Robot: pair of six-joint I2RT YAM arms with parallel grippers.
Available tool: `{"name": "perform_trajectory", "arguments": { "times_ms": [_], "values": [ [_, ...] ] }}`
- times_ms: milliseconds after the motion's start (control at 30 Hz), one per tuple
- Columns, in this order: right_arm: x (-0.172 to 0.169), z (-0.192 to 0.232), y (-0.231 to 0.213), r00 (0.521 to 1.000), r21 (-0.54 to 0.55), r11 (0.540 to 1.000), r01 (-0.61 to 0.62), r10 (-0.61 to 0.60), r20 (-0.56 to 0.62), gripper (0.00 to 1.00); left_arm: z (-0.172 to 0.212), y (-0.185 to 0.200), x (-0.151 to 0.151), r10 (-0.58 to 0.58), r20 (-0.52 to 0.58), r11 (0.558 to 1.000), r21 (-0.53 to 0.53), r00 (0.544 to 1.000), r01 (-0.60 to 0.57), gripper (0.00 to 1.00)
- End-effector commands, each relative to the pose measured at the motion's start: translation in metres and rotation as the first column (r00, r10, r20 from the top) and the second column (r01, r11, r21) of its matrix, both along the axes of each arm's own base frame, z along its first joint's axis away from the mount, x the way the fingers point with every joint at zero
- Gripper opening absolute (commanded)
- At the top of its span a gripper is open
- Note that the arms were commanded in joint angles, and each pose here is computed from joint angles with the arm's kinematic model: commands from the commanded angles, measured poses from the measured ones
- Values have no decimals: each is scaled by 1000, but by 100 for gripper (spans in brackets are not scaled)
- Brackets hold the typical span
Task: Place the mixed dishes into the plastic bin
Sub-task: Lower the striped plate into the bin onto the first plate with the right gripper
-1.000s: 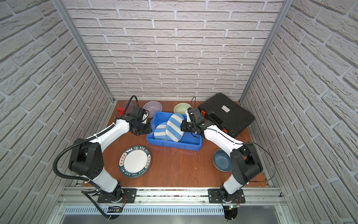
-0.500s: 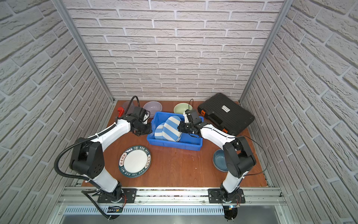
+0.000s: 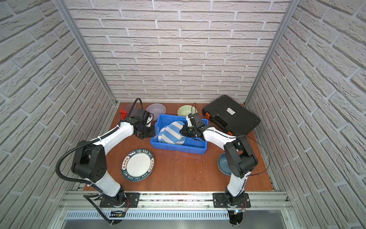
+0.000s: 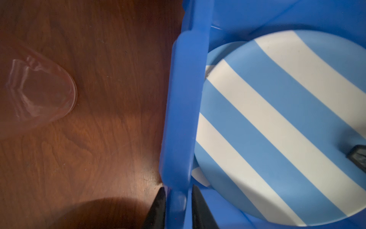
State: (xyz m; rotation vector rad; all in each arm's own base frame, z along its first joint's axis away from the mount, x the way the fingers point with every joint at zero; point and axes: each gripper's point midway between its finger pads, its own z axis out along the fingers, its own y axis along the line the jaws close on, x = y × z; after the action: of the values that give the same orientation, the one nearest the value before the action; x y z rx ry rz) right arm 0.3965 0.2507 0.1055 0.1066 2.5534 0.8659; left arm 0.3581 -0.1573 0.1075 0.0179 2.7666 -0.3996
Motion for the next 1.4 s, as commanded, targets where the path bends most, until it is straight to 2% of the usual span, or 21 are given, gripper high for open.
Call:
{"name": "perform_trajectory", "arguments": {
  "times_ms": [0,500,1367],
  "values": [
    [5,-1,0,1000,-19,1000,-13,13,17,27,6,-4,4,-6,13,1000,1,1000,6,24],
    [3,-31,-1,999,-77,997,-24,20,-50,34,9,-4,3,-12,12,1000,5,1000,11,24],
    [-1,-47,1,996,-176,983,-58,44,-83,44,8,-3,-1,-4,13,1000,7,1000,4,24]
  ]
}}
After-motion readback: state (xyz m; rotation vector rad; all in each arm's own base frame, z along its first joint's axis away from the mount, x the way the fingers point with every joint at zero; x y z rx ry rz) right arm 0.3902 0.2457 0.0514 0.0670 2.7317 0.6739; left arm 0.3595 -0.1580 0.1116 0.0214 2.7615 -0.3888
